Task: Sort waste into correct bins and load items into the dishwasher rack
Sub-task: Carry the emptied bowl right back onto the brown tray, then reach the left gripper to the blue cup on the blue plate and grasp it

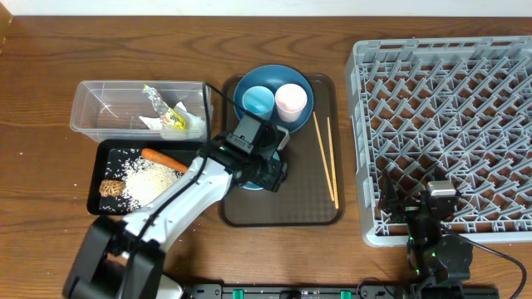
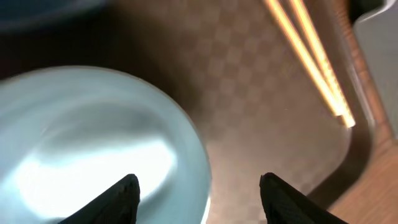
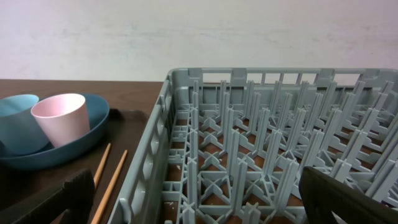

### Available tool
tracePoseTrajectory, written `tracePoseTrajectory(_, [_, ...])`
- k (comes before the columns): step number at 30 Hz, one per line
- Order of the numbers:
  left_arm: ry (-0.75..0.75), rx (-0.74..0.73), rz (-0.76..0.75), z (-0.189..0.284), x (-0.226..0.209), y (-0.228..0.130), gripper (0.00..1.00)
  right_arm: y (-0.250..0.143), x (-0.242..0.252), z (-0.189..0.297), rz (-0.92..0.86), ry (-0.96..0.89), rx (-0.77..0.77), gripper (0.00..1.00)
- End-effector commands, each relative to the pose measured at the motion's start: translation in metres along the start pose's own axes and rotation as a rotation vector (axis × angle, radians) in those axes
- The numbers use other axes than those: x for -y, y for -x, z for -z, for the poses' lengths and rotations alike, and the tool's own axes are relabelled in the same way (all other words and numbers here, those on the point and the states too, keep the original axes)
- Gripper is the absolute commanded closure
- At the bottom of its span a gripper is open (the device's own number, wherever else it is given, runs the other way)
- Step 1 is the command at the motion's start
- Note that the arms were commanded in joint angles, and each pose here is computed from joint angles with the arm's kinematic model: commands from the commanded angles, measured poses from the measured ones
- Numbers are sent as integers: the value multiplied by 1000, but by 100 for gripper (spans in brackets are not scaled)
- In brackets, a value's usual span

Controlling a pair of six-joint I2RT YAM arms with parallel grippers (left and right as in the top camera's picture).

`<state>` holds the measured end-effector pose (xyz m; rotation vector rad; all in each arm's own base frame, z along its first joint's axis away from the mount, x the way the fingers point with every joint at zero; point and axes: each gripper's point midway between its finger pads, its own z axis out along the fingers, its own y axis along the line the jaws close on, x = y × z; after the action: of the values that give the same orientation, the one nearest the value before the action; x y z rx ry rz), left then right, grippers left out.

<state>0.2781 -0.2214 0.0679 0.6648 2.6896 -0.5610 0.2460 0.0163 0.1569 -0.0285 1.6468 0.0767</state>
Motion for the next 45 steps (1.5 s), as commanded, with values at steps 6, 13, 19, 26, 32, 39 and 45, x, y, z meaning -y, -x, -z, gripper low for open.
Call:
tracePoseTrajectory(6, [175, 343, -62, 90, -2, 90, 31, 0, 7, 0, 10, -27, 0, 1])
tracePoseTrajectory(13, [421, 507, -5, 115, -49, 126, 31, -1, 7, 0, 10, -27, 0, 1])
tracePoseTrajectory(19, [447, 585, 121, 123, -90, 143, 27, 0, 7, 0, 10, -27, 0, 1])
tracePoseTrajectory(26, [352, 559, 212, 107, -112, 141, 28, -1, 7, 0, 10, -27, 0, 1])
tracePoseTrajectory(32, [281, 490, 221, 81, -110, 138, 25, 0, 7, 0, 10, -27, 0, 1])
tracePoseTrajectory(39, [233, 423, 230, 114, -95, 163, 23, -1, 7, 0, 10, -27, 0, 1])
tracePoseTrajectory(45, [238, 356, 250, 123, -92, 172, 23, 0, 7, 0, 10, -27, 0, 1])
